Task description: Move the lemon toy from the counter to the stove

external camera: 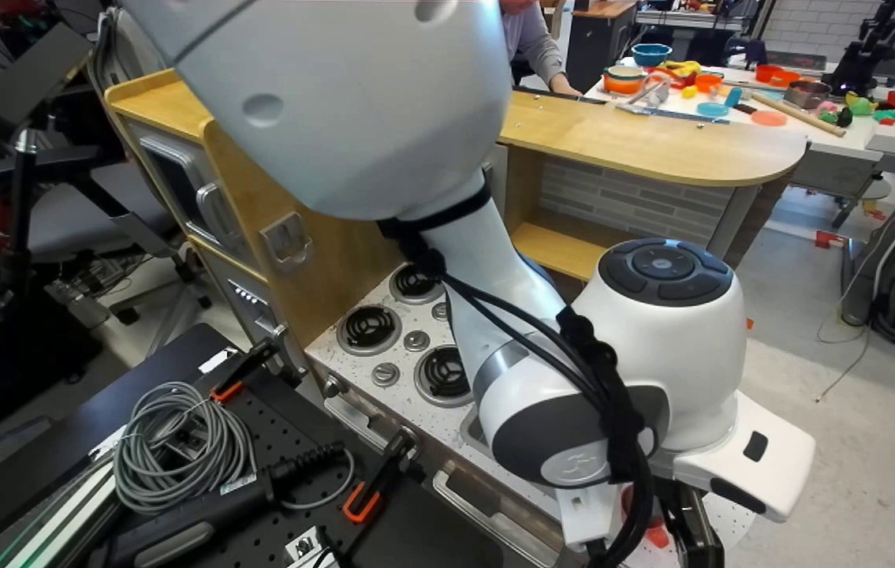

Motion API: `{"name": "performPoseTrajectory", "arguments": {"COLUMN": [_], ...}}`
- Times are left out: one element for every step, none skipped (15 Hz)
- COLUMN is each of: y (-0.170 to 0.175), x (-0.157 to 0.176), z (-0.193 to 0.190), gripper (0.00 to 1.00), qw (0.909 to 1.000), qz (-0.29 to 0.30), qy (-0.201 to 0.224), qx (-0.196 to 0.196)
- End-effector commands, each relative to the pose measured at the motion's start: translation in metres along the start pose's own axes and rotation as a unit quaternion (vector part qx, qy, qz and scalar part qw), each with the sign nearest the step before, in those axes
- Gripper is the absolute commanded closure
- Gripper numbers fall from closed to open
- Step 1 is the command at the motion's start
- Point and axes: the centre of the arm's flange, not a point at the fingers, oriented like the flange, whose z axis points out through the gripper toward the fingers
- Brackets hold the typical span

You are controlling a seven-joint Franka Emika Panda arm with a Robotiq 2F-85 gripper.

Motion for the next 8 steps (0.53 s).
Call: {"name": "performPoseTrajectory", "arguments": {"y": [-0.029,-0.035,-0.041,-0.049,-0.055,-0.063,-0.070,-0.075], "x": [0.028,0.033,0.037,0.042,0.046,0.050,0.054,0.057], "z": [0.026,0.031,0.035,0.039,0.044,0.047,0.051,0.053], "gripper": [0.00,0.00,0.00,0.00,0.00,0.00,0.00,0.00], "qw": [0.9987,0.9984,0.9982,0.9983,0.9983,0.9985,0.9988,0.9991], "qz": [0.039,0.042,0.041,0.034,0.028,0.021,0.012,0.005], "qy": [0.021,0.024,0.029,0.033,0.036,0.037,0.037,0.033], "qx": [-0.026,-0.030,-0.033,-0.034,-0.036,-0.034,-0.030,-0.028]}}
